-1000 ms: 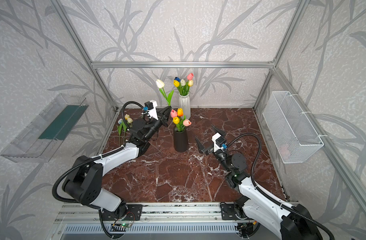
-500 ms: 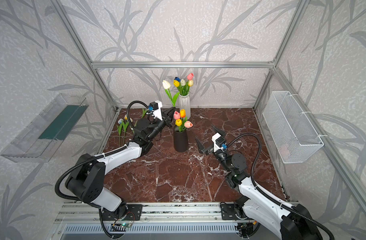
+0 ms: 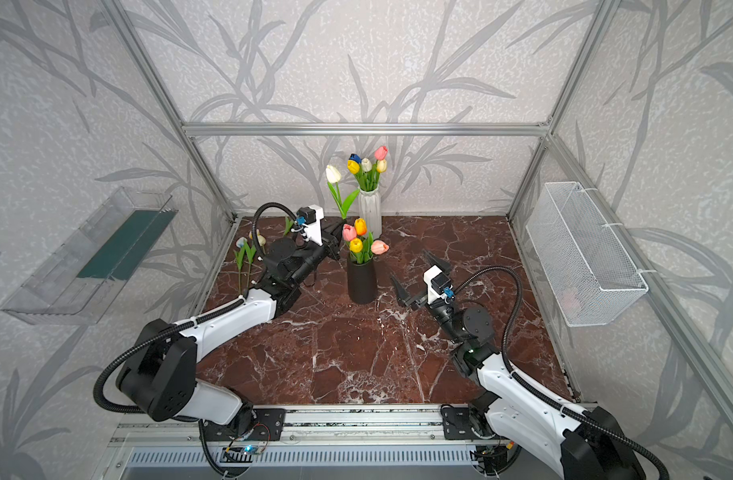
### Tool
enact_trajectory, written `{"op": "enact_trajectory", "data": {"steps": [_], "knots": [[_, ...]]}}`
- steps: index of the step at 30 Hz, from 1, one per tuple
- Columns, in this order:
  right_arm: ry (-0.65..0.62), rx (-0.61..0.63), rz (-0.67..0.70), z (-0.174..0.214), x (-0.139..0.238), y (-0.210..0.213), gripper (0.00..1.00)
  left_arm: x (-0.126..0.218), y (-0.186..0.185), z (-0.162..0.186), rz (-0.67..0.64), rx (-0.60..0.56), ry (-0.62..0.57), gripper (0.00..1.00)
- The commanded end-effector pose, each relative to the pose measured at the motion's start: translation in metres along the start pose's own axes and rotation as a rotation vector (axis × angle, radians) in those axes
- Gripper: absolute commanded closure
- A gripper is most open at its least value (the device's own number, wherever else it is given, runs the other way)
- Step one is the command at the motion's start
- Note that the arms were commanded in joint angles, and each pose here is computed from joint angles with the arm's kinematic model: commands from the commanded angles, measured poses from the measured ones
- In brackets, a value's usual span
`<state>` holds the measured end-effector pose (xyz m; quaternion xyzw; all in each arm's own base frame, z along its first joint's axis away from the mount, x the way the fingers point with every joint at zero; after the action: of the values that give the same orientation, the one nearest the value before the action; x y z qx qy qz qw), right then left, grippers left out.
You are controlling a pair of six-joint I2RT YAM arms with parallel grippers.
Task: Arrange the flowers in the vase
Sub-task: 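Lower the white tulip stem into the dark cup and open the left gripper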
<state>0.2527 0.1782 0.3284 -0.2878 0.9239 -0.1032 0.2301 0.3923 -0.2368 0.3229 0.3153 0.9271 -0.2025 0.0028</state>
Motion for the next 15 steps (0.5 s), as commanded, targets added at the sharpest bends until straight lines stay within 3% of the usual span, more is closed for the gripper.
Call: {"op": "enact_trajectory", "data": {"steps": [1, 4, 6, 9, 15], "knots": [[-0.036, 0.012, -0.002, -0.007, 0.0, 0.001, 0.01, 0.006, -0.008, 0.001, 0.041, -0.002, 0.011, 0.92], [-0.036, 0.013, -0.003, -0.007, 0.0, 0.001, 0.0, 0.01, -0.013, 0.003, 0.067, -0.003, 0.023, 0.84], [-0.036, 0.012, -0.002, -0.007, 0.0, 0.001, 0.0, 0.014, -0.014, 0.002, 0.073, -0.008, 0.024, 0.71], [-0.037, 0.016, -0.002, -0.007, 0.0, 0.001, 0.0, 0.021, -0.017, 0.001, 0.072, -0.025, 0.036, 0.71], [-0.032, 0.016, -0.007, -0.005, 0.0, 0.002, 0.0, 0.038, -0.008, -0.002, 0.007, -0.116, 0.091, 0.59]]}}
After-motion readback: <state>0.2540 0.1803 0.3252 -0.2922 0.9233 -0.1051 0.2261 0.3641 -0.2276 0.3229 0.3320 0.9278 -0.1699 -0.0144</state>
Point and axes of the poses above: each gripper's point midway between its finger pads, its own x axis back along the fingers, its own y axis along the line the jaws close on, z = x × y, the point moved 2 cm from there along x, back along the fingers, and after that the axes turned 12 degrees about x, right-handed, at the moved point
